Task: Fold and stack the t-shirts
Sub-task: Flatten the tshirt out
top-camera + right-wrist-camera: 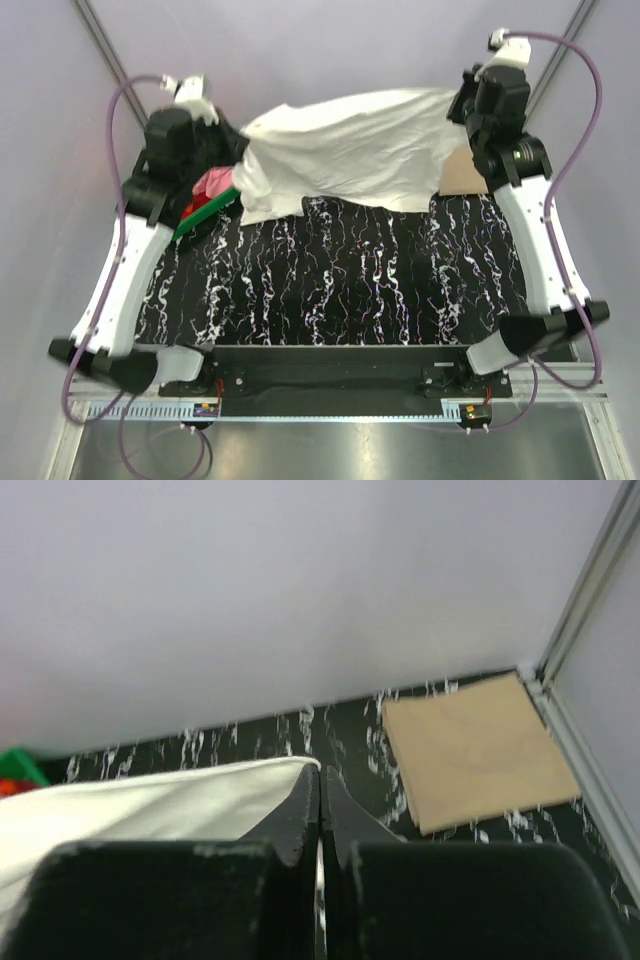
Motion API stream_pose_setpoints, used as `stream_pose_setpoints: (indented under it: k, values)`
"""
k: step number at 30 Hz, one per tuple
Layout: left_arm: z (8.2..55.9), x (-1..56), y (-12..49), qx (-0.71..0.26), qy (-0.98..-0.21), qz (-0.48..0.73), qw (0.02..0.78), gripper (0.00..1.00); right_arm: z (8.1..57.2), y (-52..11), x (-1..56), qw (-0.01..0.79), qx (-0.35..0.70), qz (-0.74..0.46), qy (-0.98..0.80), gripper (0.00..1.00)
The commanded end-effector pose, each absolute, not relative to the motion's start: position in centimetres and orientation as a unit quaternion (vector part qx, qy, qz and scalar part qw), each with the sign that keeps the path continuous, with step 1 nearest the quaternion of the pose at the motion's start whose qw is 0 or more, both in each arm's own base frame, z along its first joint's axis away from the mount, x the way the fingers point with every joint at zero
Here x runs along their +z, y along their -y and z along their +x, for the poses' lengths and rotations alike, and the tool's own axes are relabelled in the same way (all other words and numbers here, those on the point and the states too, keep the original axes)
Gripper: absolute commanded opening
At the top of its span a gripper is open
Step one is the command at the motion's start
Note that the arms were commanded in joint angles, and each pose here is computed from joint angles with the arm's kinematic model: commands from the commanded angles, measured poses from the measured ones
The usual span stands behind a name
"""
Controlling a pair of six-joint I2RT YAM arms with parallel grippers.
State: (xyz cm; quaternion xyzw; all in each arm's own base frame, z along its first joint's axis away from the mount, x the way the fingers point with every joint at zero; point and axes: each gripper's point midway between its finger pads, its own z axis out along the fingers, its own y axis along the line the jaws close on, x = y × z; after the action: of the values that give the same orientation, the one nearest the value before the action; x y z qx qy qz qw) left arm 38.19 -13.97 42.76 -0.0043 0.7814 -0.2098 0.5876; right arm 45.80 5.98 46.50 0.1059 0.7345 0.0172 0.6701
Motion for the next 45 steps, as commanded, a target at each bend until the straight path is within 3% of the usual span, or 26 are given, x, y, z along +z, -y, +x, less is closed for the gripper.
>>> stream_pose_setpoints:
  k: [1, 2, 4, 7, 11, 12, 14, 16, 17, 21, 26, 32, 39, 45]
  values:
    - [33.1, 37.2, 14.2, -0.246, -0.806, -0.004, 0.539, 0.00, 40.7, -6.2, 46.0, 0.664, 0.062, 0.100, -0.739, 0.00]
    - [31.7, 35.1, 14.8, -0.264, -0.815, 0.000, 0.516, 0.00, 40.2, -6.6, 40.2, 0.614, 0.061, 0.096, -0.781, 0.00]
    - [28.2, 28.3, 15.5, -0.287, -0.844, -0.011, 0.453, 0.00, 36.9, -7.1, 37.1, 0.589, 0.098, 0.110, -0.795, 0.00]
    - [23.9, 19.8, 15.6, -0.297, -0.879, -0.047, 0.369, 0.00, 32.8, -7.6, 27.5, 0.494, 0.124, 0.142, -0.849, 0.03]
    - [20.9, 12.2, 13.8, -0.272, -0.899, -0.134, 0.316, 0.12, 26.8, -8.8, 15.8, 0.344, 0.149, 0.187, -0.908, 0.13]
    - [20.7, 11.4, 13.6, -0.271, -0.897, -0.160, 0.310, 0.26, 26.1, -8.9, 14.3, 0.319, 0.149, 0.208, -0.912, 0.14]
    - [20.4, 9.9, 12.5, -0.251, -0.897, -0.181, 0.316, 0.36, 24.0, -7.8, 10.5, 0.264, 0.108, 0.237, -0.929, 0.16]
    - [20.7, 10.2, 12.1, -0.242, -0.893, -0.184, 0.331, 0.48, 23.2, -6.9, 8.9, 0.243, 0.076, 0.256, -0.932, 0.23]
    - [20.9, 10.4, 11.8, -0.236, -0.892, -0.186, 0.339, 0.50, 22.7, -6.7, 8.1, 0.224, 0.063, 0.267, -0.935, 0.32]
    - [21.7, 11.9, 12.9, -0.258, -0.888, -0.151, 0.349, 0.57, 22.4, -5.9, 7.3, 0.200, 0.029, 0.326, -0.923, 0.50]
    - [21.5, 11.5, 14.1, -0.269, -0.901, -0.114, 0.320, 0.60, 24.3, -3.7, 7.3, 0.216, -0.012, 0.428, -0.878, 0.50]
    - [21.2, 11.3, 14.6, -0.284, -0.901, -0.101, 0.312, 0.61, 26.3, 0.4, 6.3, 0.213, -0.028, 0.517, -0.829, 0.42]
    - [21.1, 10.5, 14.2, -0.274, -0.903, -0.127, 0.306, 0.71, 27.2, 2.7, 4.4, 0.195, -0.018, 0.554, -0.809, 0.40]
    - [21.3, 10.1, 14.0, -0.272, -0.901, -0.142, 0.308, 0.71, 26.8, 4.1, 3.1, 0.197, -0.029, 0.570, -0.797, 0.40]
